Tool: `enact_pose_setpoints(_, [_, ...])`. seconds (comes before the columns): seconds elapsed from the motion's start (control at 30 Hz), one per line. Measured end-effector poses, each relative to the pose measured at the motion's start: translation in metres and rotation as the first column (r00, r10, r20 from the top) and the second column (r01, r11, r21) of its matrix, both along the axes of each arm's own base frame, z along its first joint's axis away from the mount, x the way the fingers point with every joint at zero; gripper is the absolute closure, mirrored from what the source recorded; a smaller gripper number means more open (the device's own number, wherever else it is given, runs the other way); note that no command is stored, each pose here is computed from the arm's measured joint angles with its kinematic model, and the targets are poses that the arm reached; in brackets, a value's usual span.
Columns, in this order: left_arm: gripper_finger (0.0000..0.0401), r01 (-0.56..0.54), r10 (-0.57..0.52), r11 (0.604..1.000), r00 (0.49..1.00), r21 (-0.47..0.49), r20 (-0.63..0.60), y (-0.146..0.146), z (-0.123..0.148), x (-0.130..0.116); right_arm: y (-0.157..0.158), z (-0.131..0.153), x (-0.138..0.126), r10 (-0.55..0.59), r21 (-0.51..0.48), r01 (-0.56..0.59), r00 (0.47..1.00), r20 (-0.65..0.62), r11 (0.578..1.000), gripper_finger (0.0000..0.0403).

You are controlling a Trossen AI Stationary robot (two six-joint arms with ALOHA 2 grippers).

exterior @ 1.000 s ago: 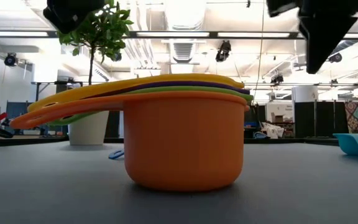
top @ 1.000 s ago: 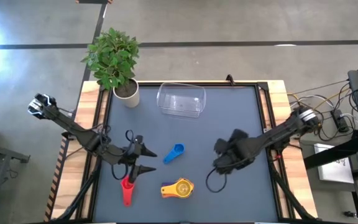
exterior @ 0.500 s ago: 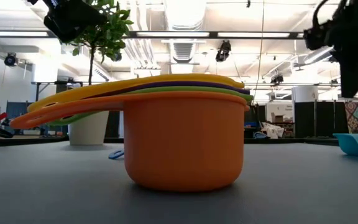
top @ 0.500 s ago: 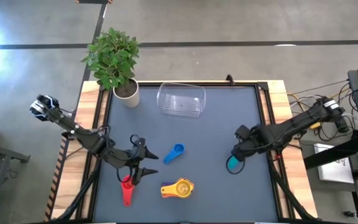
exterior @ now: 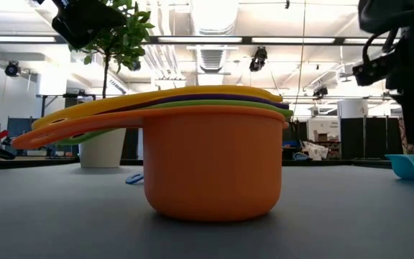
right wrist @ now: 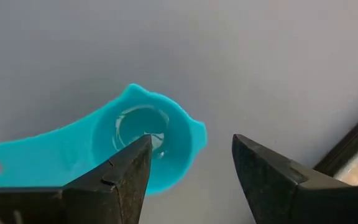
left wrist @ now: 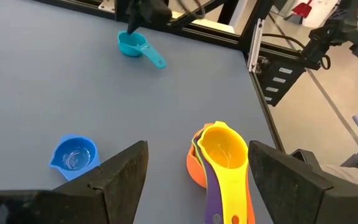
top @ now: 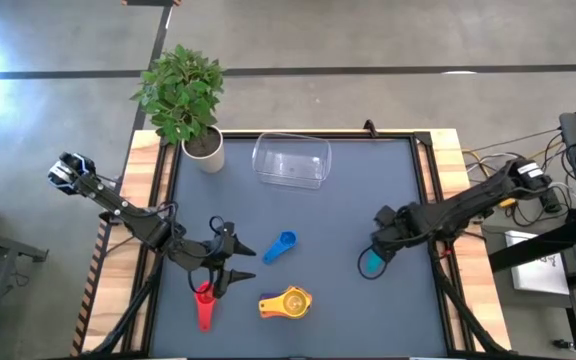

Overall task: Nest measuring cups in basket
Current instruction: Stack the light blue measuring cup on top of the yellow measuring cup

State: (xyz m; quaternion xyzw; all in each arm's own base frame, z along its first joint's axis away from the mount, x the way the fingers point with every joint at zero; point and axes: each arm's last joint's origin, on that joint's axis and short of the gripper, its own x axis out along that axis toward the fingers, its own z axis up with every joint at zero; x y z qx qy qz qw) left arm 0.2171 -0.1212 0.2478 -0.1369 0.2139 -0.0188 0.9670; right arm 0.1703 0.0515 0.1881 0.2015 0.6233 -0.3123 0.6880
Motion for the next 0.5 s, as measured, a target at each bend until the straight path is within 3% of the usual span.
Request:
enact_pose_setpoints(0.23, [0.0141,0.000,0.000,1.000,1.000,0.000,0.000,0.000,0.000,0.000,-0.012,-0.017,0.006,-0.001,-0.019,-0.001,0.995,-0.099,1.000,0.0188])
enact_pose_setpoints(0.5, [0.0141,0.000,0.000,1.000,1.000,0.000,0.000,0.000,0.000,0.000,-0.015,-0.025,0.015,0.206,0.003,-0.208,0.971,-0.122,0.978,0.0188])
